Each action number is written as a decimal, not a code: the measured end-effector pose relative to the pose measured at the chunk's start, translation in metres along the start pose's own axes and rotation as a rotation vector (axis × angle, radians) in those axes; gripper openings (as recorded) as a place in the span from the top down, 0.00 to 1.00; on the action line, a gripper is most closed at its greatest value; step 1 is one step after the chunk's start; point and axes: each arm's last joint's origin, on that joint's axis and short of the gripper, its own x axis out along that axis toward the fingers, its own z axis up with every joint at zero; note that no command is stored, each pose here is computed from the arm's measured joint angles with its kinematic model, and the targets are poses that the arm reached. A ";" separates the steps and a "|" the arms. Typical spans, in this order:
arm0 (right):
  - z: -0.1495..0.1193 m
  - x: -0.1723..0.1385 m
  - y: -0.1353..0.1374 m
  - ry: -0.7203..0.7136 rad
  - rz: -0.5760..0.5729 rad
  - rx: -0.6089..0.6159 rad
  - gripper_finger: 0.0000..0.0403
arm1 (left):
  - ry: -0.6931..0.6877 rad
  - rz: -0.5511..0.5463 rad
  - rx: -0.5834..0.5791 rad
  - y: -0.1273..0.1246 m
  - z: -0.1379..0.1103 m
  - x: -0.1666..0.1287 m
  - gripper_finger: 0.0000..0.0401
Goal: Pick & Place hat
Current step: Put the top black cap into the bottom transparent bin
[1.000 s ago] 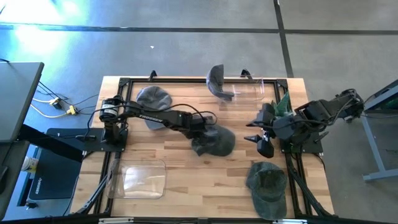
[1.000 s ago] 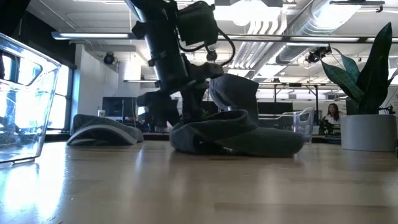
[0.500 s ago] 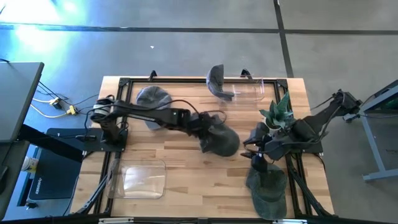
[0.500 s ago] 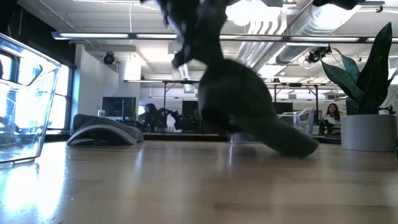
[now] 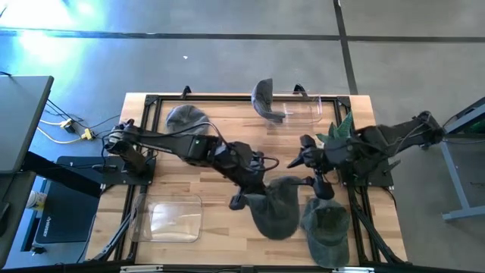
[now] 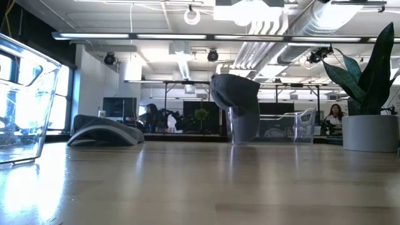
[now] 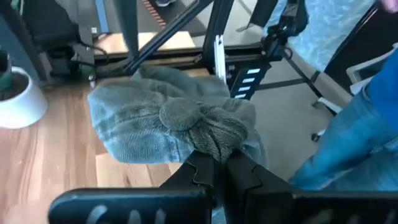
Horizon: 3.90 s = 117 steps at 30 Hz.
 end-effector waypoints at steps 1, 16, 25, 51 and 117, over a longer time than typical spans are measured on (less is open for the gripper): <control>0.001 0.000 -0.002 -0.001 0.008 -0.012 0.38 | -0.009 -0.006 0.003 -0.002 0.002 -0.001 0.99; 0.024 0.041 -0.017 -0.086 0.419 -0.015 0.39 | -0.041 0.010 0.031 -0.024 0.017 -0.012 0.99; 0.019 0.047 0.011 -0.018 0.553 0.022 0.59 | 0.004 0.050 -0.003 -0.022 0.012 -0.012 0.99; 0.052 0.008 0.030 -0.073 0.731 -0.015 0.98 | -0.270 -0.331 -0.099 0.013 0.043 0.010 0.31; 0.086 -0.033 0.047 -0.171 1.179 0.079 0.99 | -0.444 -0.760 -0.057 0.016 0.047 0.052 0.47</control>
